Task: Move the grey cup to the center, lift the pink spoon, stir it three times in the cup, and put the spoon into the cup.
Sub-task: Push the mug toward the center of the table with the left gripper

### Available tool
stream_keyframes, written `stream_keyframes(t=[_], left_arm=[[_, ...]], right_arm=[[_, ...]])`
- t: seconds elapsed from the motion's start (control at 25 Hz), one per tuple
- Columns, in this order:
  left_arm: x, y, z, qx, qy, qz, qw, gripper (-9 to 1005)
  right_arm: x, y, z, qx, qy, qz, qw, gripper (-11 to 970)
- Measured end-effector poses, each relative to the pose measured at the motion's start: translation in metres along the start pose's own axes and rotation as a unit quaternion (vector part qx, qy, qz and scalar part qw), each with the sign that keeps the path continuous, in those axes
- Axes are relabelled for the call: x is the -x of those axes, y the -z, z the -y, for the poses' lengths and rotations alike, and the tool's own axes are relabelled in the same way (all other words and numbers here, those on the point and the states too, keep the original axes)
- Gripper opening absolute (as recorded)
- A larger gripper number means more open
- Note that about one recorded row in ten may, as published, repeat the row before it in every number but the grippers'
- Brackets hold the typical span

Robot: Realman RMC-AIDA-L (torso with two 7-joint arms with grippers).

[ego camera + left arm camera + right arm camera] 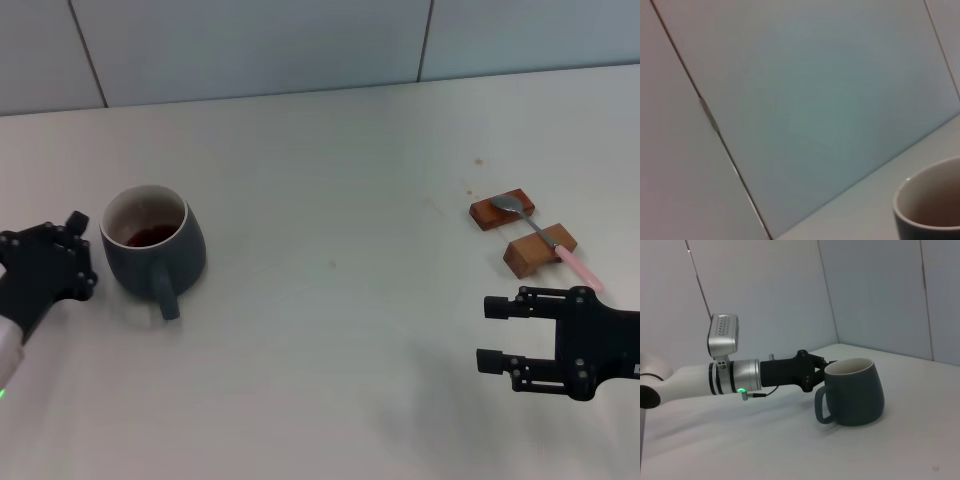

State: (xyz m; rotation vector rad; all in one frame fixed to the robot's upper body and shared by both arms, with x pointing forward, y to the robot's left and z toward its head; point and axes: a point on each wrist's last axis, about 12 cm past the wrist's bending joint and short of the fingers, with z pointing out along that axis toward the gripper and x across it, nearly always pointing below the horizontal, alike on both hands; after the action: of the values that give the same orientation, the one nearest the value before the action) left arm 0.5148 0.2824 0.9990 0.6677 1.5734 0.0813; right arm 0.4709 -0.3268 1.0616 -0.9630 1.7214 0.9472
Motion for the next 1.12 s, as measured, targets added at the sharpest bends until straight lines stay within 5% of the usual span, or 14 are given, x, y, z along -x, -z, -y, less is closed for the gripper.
stream_keyframes(t=[0.4, 1.12], left_arm=[[0.008, -0.020, 0.022, -0.027, 0.029, -0.025, 0.999, -1], [0.052, -0.050, 0.073, -0.137, 0.047, 0.028, 0.989, -2]], right_arm=[[0.000, 0.000, 0.000, -0.001, 0.000, 0.000, 1.000, 663], [0.000, -0.001, 0.000, -0.001, 0.003, 0.001, 1.000, 661]])
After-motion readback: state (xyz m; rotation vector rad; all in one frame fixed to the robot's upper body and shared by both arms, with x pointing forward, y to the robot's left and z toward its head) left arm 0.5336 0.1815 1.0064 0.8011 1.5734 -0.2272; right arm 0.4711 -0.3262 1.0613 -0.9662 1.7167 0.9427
